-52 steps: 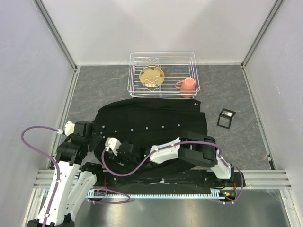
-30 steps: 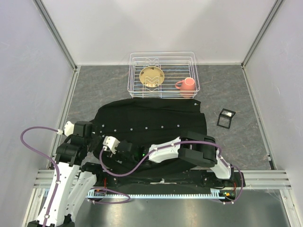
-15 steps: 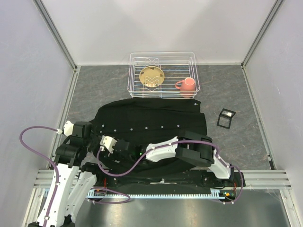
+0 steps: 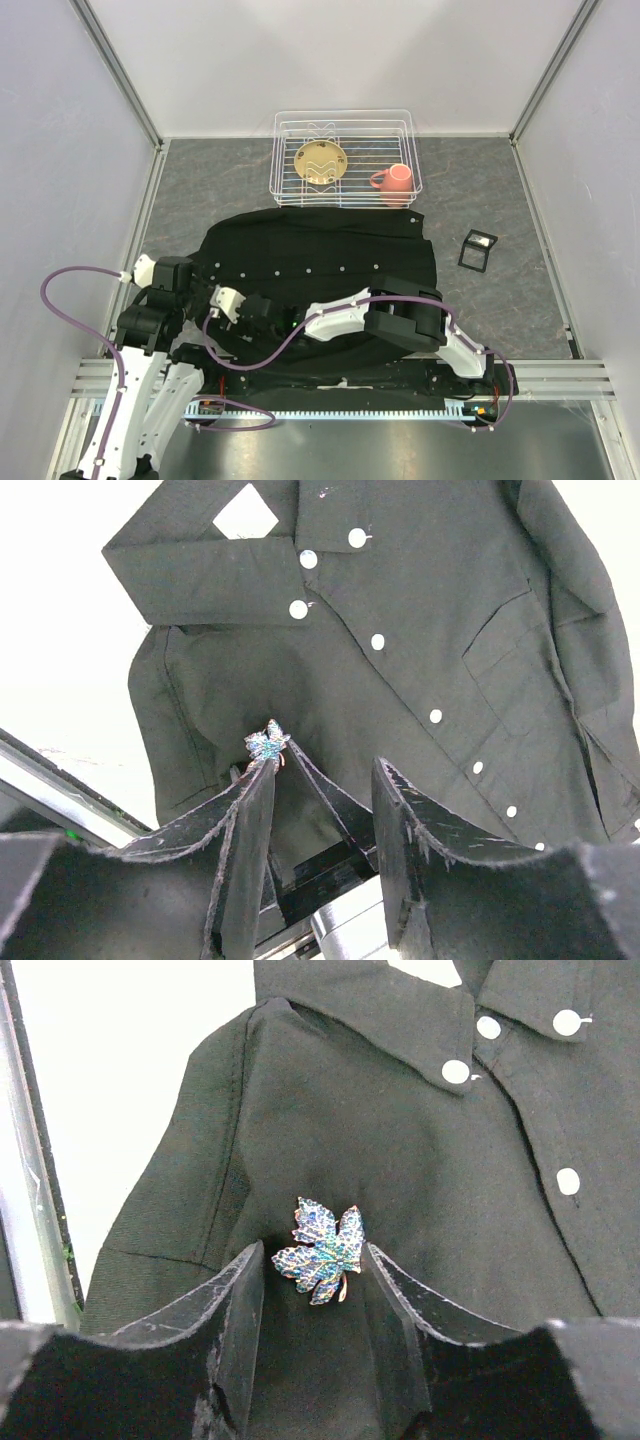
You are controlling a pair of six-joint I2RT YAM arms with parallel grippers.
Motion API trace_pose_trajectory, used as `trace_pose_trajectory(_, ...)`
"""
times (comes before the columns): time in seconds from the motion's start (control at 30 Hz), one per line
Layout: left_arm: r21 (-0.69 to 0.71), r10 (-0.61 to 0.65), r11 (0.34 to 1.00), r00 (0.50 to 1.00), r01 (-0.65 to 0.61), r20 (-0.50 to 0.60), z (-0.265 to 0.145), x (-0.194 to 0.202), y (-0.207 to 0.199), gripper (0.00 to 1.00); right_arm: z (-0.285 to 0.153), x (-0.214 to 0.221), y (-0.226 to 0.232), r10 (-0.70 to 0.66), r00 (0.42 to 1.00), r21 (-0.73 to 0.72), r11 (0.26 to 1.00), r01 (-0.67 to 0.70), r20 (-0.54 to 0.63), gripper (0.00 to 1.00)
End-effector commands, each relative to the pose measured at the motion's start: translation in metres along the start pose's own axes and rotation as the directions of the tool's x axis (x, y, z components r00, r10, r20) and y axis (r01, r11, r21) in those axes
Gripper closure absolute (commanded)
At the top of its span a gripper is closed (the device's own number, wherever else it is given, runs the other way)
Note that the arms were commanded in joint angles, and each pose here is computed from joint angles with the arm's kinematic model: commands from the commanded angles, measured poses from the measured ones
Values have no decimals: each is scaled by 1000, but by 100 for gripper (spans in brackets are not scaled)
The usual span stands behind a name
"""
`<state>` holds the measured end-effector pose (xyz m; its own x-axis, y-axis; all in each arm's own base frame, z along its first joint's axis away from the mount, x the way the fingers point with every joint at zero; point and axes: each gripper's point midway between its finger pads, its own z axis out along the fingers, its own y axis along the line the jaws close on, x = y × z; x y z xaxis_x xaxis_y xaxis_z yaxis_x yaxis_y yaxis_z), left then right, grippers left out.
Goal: Remove the brooch from the garment
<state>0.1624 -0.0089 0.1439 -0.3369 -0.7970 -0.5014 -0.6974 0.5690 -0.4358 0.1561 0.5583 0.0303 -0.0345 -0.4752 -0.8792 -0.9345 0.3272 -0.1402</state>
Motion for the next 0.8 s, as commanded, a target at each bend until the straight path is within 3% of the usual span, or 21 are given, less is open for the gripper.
trace_pose_trajectory(0.0,36,-2,999,999,1,40,-6,-12,-11,50,-2,-7,-8,67,997,14,998,-68,38,53)
trace_pose_trajectory(0.37,9,-14,1000,1000,14,-16,7,2,-10,57,-12,-8,-15,364,927,-22,931,-363,96,59)
trace_pose_trajectory(0.47,-8,-21,1000,998,21,-58,14,10,-11,57,-13,-6,-14,423,900,-46,906,-421,102,69)
trace_pose_trajectory(0.6,-33,-35,999,992,31,-122,25,24,-12,60,-15,-7,-16,483,869,-90,875,-475,109,65)
trace_pose_trajectory(0.67,-64,-31,998,990,22,-140,32,29,-8,66,-19,-8,-17,506,856,-104,862,-497,109,63)
trace_pose_trajectory(0.77,-102,-44,994,991,32,-125,38,28,-3,69,-22,-2,-22,528,843,-94,849,-520,103,62)
